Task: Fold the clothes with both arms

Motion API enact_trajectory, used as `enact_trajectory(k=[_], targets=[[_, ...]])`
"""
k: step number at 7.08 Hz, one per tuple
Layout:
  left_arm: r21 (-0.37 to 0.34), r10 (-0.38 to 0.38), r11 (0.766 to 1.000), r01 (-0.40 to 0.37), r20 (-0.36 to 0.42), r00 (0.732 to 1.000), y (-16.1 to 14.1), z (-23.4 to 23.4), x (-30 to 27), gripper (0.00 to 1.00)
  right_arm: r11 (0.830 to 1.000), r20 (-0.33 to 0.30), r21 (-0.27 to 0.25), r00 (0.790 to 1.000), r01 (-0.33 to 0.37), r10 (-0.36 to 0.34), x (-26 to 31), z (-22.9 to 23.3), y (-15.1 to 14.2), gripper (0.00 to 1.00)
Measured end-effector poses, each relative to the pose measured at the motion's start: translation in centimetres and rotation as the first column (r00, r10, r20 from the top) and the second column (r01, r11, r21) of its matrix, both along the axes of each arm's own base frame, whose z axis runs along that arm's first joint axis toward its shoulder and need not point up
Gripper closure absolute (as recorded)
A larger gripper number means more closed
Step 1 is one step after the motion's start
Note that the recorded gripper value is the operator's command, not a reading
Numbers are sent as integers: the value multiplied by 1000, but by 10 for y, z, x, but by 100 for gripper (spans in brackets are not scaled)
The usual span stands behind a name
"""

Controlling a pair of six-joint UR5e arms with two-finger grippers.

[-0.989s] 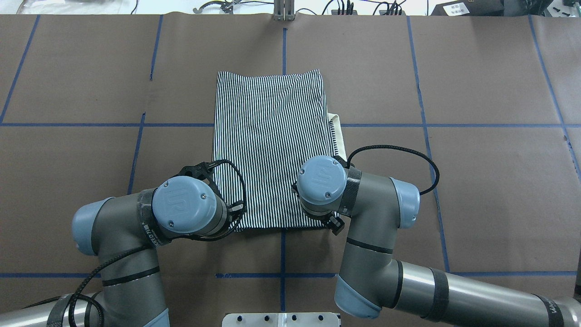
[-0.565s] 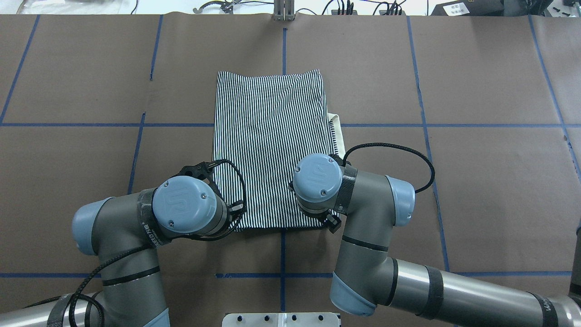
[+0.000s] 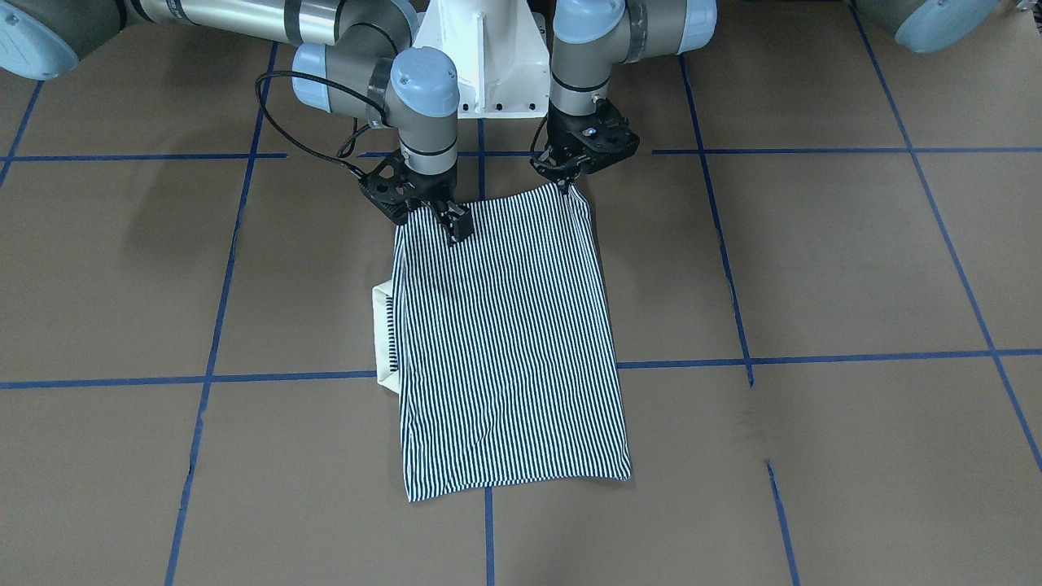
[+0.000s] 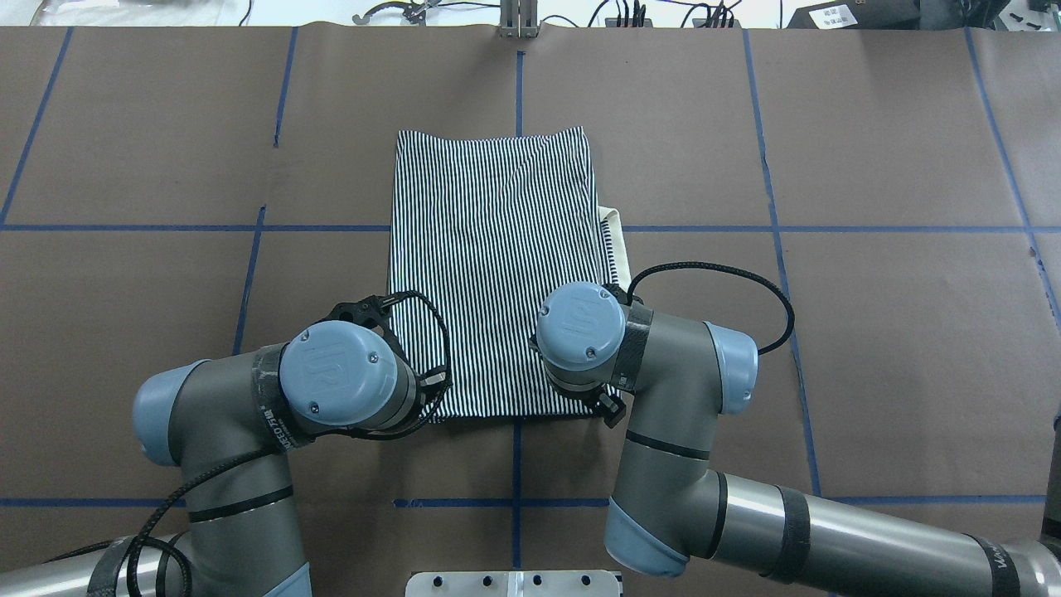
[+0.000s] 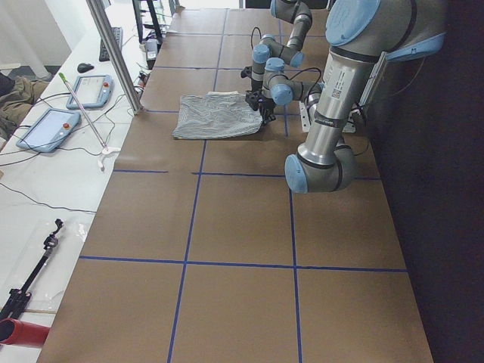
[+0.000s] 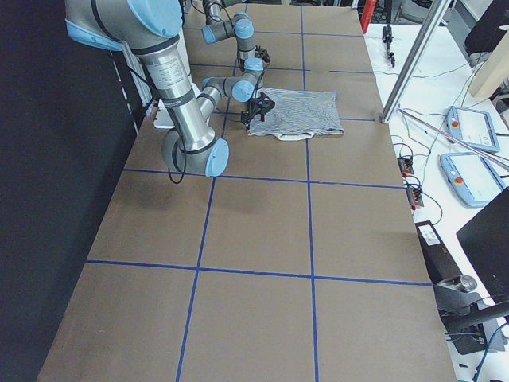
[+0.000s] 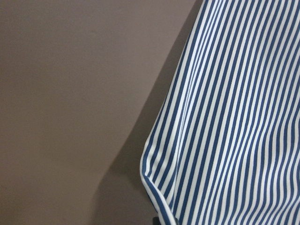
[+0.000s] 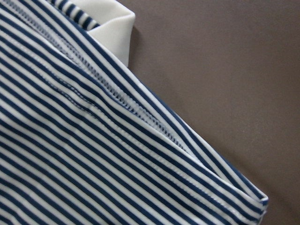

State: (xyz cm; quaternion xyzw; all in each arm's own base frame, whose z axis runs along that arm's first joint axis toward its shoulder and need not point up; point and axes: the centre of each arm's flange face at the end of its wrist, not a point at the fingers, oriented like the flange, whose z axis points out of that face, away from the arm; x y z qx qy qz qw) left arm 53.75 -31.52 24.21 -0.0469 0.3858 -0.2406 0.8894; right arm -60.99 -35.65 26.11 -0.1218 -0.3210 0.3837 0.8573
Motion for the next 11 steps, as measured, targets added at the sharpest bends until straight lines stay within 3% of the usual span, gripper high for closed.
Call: enact_trajectory(k=[1, 2, 3, 4, 11], targets=[[0, 0, 1000, 0, 0, 1000, 0, 0, 0, 100, 1000, -5, -2, 1000, 1, -1, -1, 3, 0, 1], [0, 0, 1000, 0, 0, 1000, 0, 0, 0, 100, 1000, -8, -4, 1000, 2, -2, -1, 4, 0, 32], [0, 0, 1000, 0, 0, 1000, 0, 0, 0, 100, 1000, -11, -6, 1000, 2, -2, -2, 4, 1, 76], [0, 0, 1000, 0, 0, 1000, 0, 0, 0, 100, 1000, -16, -9, 1000, 3, -3, -2, 3, 1, 100], [1, 0, 1000, 0, 1, 1000, 0, 0, 0, 100, 1000, 2, 8, 1000, 4, -4, -1, -16, -1, 100]])
